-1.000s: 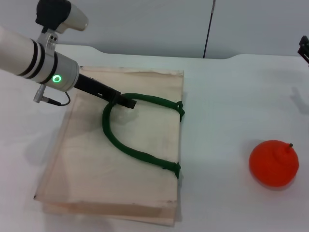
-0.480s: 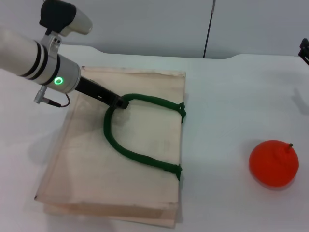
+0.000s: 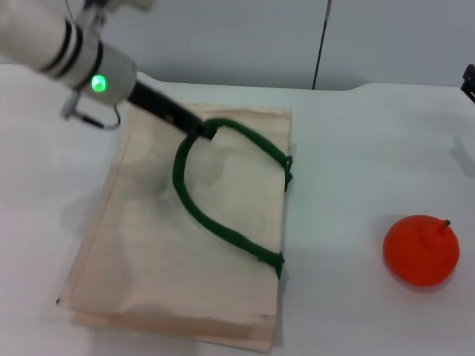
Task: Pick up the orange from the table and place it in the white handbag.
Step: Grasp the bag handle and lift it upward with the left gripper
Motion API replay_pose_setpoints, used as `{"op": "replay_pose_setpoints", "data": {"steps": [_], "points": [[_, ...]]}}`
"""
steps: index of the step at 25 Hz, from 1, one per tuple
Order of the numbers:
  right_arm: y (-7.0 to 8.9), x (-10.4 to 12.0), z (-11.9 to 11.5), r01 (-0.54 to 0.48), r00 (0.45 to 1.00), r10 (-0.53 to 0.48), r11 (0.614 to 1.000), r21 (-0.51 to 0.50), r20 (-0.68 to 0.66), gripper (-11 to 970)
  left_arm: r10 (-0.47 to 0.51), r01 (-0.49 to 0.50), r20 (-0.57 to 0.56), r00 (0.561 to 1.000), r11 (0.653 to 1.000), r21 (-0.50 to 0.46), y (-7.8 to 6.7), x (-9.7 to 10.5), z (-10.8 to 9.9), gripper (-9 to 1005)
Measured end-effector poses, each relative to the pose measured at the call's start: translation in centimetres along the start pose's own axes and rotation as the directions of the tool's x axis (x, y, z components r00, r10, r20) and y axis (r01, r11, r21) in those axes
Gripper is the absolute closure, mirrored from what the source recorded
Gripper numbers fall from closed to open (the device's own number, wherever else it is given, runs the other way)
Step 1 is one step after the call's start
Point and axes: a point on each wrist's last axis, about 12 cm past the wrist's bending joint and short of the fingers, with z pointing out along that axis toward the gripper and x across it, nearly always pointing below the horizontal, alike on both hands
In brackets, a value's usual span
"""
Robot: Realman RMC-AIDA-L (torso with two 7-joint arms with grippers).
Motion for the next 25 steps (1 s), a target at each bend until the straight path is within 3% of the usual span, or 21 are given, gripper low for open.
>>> {"op": "replay_pose_setpoints", "data": {"steps": [6,11,12,13,19,25], "points": [[-0.4,0.3,-0.4,0.002,1.0,-0.002,1.0,0.012,-0.009,79,0.112,-0.114,0.034,0.993,0.993,0.04,-1.8,-5.5,-4.5,853],[-0.6,0.5,-0.6,0.001,1.0,-0.001,1.0,0.016,-0.013,79,0.204,-0.209,0.069,0.977,0.975,0.077,-3.9,-8.4,-7.8,854],[-0.6,0.5,-0.7,0.0,1.0,0.0,1.0,0.018,-0.015,79,0.237,-0.244,0.084,0.968,0.966,0.087,-4.9,-9.7,-8.8,854],[-0.7,0.6,-0.7,-0.003,1.0,0.004,1.0,0.021,-0.016,79,0.237,-0.244,0.084,0.968,0.966,0.087,-4.9,-9.7,-8.8,854],[-1.0,0.6,-0.9,-0.018,1.0,0.019,0.999,0.027,-0.017,79,0.332,-0.347,0.125,0.935,0.928,0.133,-8.2,-12.7,-10.6,854],[-1.0,0.6,-0.9,-0.021,1.0,0.021,0.999,0.028,-0.017,79,0.397,-0.417,0.153,0.905,0.899,0.132,-10.1,-12.6,-11.9,853]]}}
